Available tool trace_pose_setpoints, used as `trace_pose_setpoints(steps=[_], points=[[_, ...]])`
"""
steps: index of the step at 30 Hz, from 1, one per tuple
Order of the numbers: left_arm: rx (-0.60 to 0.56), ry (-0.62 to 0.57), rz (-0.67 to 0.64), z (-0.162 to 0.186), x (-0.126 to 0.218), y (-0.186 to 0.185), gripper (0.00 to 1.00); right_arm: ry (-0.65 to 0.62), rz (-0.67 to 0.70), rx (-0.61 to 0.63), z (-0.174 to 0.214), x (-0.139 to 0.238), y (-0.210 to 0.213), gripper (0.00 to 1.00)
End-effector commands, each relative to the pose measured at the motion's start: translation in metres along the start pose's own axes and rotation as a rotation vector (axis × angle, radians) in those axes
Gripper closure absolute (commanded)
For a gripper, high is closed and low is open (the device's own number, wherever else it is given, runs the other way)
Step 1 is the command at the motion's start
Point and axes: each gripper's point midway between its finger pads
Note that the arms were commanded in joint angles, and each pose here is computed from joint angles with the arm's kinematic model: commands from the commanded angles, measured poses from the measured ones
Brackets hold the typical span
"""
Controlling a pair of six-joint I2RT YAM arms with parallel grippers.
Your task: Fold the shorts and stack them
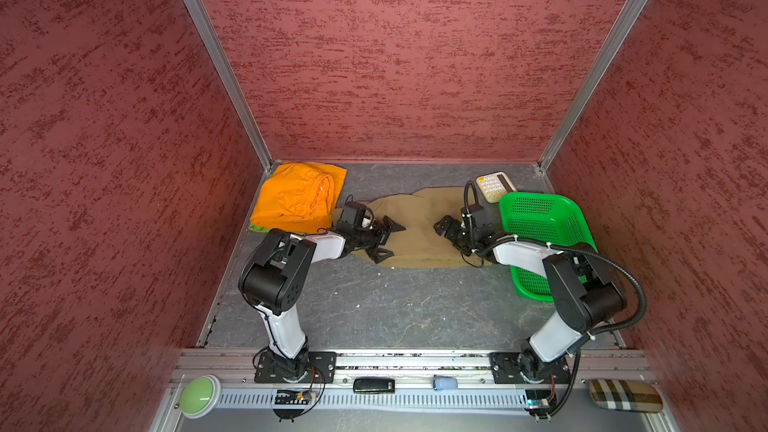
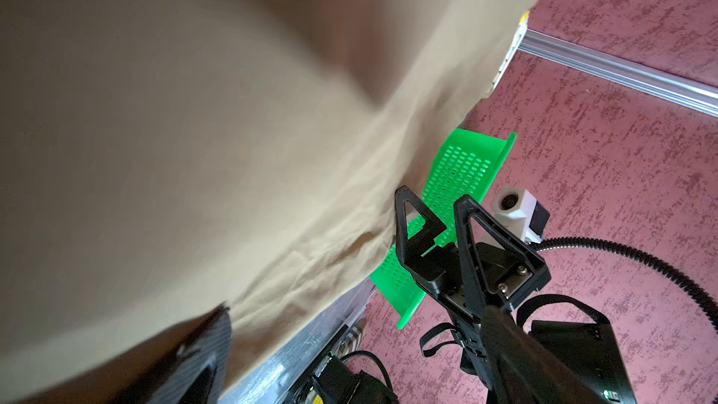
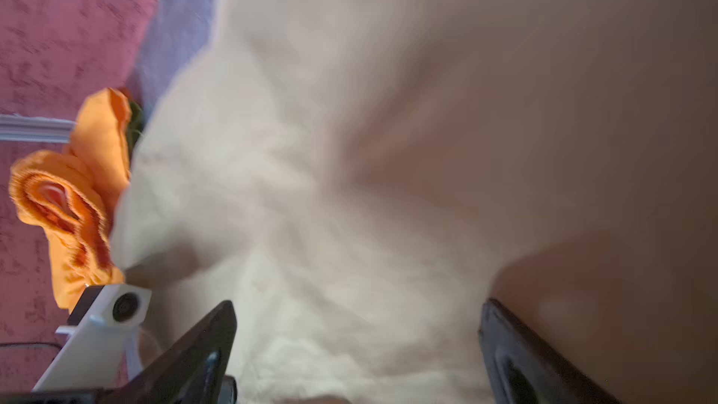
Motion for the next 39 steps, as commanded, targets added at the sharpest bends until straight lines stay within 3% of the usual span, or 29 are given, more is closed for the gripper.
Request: trace_pose_setpoints(steps=[1,5,10,14,18,20,22,25,35,39], points=[[0.036,-0.009,-0.008,-0.001,0.006,0.025,0.01,0.004,-0.012,-0.003,0.004,0.009,-0.011,0.01],[0.063,-0.012,-0.063,0.008,0.017,0.053,0.01,-0.017,0.051,-0.025,0.000,0.018,-0.050,0.01],[0.025,0.000,-0.072,0.020,0.021,0.048,0.01,-0.080,0.052,0.045,-0.023,0.035,-0.028,0.01],[-0.214,-0.068,-0.157,0.009,0.045,-0.001,0.01,-0.150,0.030,0.128,-0.048,0.052,0.012,0.01],[-0.521,-0.269,-0.431,-0.026,0.104,-0.032,0.01,-0.163,0.035,0.213,-0.065,0.053,0.040,0.01],[-0.613,-0.356,-0.577,-0.048,0.134,-0.028,0.01,-0.156,0.026,0.241,-0.069,0.049,0.051,0.01],[-0.595,-0.383,-0.669,-0.069,0.160,-0.010,0.01,-0.148,0.022,0.258,-0.071,0.043,0.056,0.01],[-0.515,-0.341,-0.623,-0.084,0.172,0.016,0.01,-0.130,0.019,0.261,-0.071,0.031,0.057,0.01],[-0.401,-0.205,-0.567,-0.075,0.142,0.068,0.00,-0.045,0.039,0.278,-0.053,0.010,0.036,0.01],[-0.335,-0.208,-0.589,-0.083,0.136,0.095,0.00,-0.031,0.042,0.275,-0.048,0.008,0.028,0.01]])
Point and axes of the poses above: each gripper's point midway between its finger pads, its own x axis back along the fingers, its own y axis along the line the jaws close on, z = x × y, and after that the axes turned 11 degrees about -x, right-handed
